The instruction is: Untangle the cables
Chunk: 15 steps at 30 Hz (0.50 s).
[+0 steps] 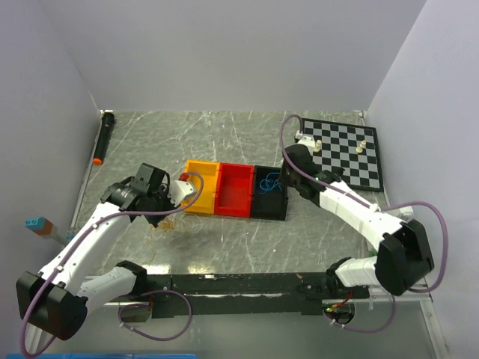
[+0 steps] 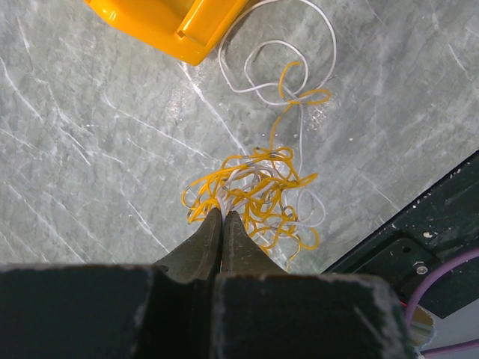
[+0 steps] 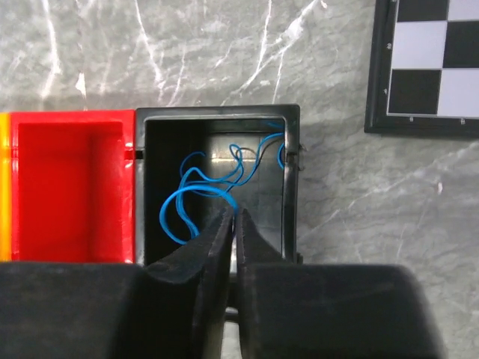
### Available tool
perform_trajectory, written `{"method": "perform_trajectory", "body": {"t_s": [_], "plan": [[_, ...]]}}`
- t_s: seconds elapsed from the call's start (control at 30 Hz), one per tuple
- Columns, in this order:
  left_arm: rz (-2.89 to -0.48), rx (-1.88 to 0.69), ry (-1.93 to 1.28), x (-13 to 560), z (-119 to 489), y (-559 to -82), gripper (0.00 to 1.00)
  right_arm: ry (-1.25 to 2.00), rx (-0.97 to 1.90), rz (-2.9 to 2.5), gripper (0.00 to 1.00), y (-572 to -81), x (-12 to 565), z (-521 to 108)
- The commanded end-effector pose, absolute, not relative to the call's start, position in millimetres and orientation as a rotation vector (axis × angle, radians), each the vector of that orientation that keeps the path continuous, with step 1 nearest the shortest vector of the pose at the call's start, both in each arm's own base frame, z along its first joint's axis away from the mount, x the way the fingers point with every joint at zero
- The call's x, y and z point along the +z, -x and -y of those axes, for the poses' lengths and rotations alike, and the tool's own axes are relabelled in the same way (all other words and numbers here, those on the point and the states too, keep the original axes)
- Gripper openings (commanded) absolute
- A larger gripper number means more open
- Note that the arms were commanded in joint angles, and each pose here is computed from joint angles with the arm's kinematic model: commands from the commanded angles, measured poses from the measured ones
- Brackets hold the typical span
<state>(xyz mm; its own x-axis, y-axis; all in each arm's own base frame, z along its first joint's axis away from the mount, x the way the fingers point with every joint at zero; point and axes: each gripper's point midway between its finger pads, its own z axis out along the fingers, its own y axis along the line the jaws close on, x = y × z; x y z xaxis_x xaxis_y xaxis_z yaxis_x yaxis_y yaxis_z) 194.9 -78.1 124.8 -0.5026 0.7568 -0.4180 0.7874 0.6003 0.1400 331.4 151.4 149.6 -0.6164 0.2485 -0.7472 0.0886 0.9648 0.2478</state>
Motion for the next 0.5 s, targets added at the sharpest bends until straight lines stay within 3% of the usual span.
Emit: {"method": "perform_trajectory", "body": {"t_s": [0.0,0.07,0.17,0.3,0.47], "plan": [[-2.344,-0.132,-1.192,144.1,86.6,-200.5,0.01,-0.239,0.302,-2.180,0.26,-350.5,175.0,-170.0],[-2.342,-0.151,-1.187,147.0,89.2,-199.5,0.01,-0.225,0.311,-2.176,0.43,-348.9,177.8,-172.9],[-2.333,-0.169,-1.182,152.8,92.0,-199.5,0.01,-0.223,0.306,-2.177,0.54,-346.6,181.1,-172.4],[-2.308,-0.184,-1.178,161.2,94.7,-198.3,0.01,-0.214,0.324,-2.164,0.54,-342.4,188.1,-172.7],[-2.285,-0.199,-1.176,165.6,96.1,-195.6,0.01,-0.164,0.343,-2.149,0.49,-328.6,199.2,-178.9]]}}
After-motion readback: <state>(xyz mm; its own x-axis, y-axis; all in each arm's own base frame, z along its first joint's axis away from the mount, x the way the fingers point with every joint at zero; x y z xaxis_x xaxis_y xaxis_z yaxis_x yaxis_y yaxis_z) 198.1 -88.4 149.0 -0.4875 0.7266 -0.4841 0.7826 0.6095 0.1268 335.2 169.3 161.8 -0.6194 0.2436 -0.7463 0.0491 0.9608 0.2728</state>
